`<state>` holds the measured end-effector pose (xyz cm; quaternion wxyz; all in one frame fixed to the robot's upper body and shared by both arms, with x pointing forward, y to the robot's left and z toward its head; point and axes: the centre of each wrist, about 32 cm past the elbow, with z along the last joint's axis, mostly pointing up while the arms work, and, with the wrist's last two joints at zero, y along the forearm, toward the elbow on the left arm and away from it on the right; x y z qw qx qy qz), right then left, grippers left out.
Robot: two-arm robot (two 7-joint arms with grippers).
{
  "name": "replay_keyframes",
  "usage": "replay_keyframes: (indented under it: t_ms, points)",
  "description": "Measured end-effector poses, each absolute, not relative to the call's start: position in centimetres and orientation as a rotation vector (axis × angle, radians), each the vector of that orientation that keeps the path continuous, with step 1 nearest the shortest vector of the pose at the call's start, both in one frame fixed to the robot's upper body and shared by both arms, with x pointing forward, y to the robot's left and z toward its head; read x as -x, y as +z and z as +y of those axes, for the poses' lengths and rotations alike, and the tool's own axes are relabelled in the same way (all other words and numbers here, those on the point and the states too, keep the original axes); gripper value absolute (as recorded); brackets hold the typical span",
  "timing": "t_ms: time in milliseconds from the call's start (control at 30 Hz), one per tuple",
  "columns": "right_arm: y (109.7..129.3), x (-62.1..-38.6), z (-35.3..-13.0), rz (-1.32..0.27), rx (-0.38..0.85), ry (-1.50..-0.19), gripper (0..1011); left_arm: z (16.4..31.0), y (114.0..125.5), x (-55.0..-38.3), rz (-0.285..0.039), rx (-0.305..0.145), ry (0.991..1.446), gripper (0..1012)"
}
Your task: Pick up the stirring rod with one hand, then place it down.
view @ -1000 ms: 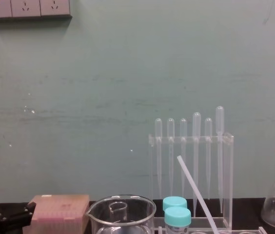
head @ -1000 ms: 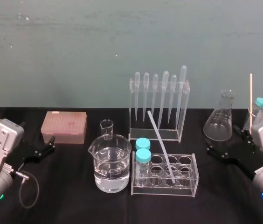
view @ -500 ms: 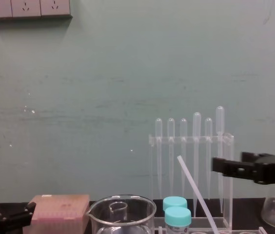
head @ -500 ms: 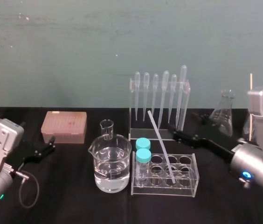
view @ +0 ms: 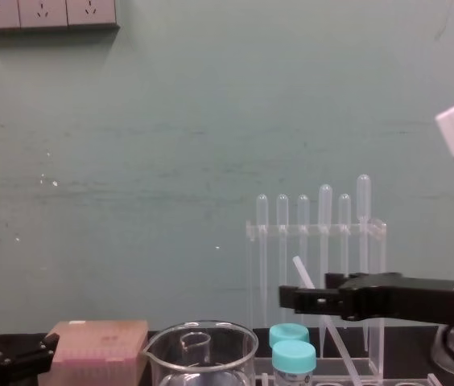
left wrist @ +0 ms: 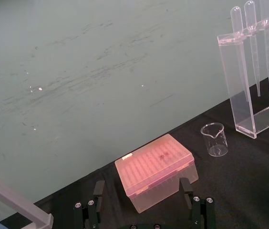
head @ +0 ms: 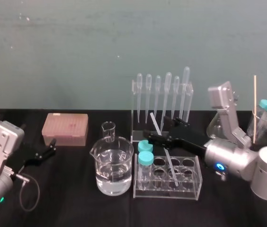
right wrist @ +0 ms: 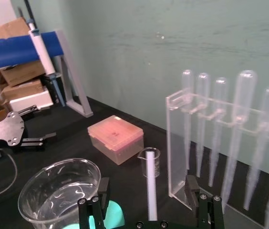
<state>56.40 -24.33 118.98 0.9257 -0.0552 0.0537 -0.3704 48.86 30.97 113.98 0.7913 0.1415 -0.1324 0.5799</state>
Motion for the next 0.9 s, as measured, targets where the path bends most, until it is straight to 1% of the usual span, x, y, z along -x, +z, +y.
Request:
replay_keyframes:
  t_ms: [233, 567, 667, 733, 800, 833, 867, 900]
  points:
    - [118.75, -57.19, -23.56, 0.105, 0.146, -0.751, 1000, 30.97, 113.98, -48.86, -0.285, -0.304, 1.248, 1000]
    - [118.79, -57.13, -23.63, 0.106, 0.141, -0.752, 989, 30.97, 113.98, -48.86, -0.285, -0.305, 1.248, 1000]
    - [118.79, -57.11, -23.63, 0.107, 0.14, -0.751, 915, 30.97, 113.98, -48.86, -0.285, -0.304, 1.248, 1000]
    - [118.79, -57.11, -23.63, 0.107, 0.14, -0.751, 885, 30.97, 113.98, -48.86, -0.285, -0.304, 1.248, 1000]
    - [118.8, -57.1, -23.64, 0.107, 0.139, -0.751, 817, 30.97, 113.98, -48.86, -0.285, -0.304, 1.248, 1000]
    - [118.81, -57.1, -23.63, 0.107, 0.139, -0.751, 800, 30.97, 113.98, -48.86, -0.285, -0.304, 1.248, 1000]
    - [118.81, -57.1, -23.63, 0.107, 0.139, -0.751, 744, 30.97, 113.98, -48.86, -0.285, -0.304, 1.248, 1000]
    - [118.81, -57.1, -23.63, 0.107, 0.139, -0.751, 744, 30.97, 113.98, -48.86, -0.285, -0.304, 1.248, 1000]
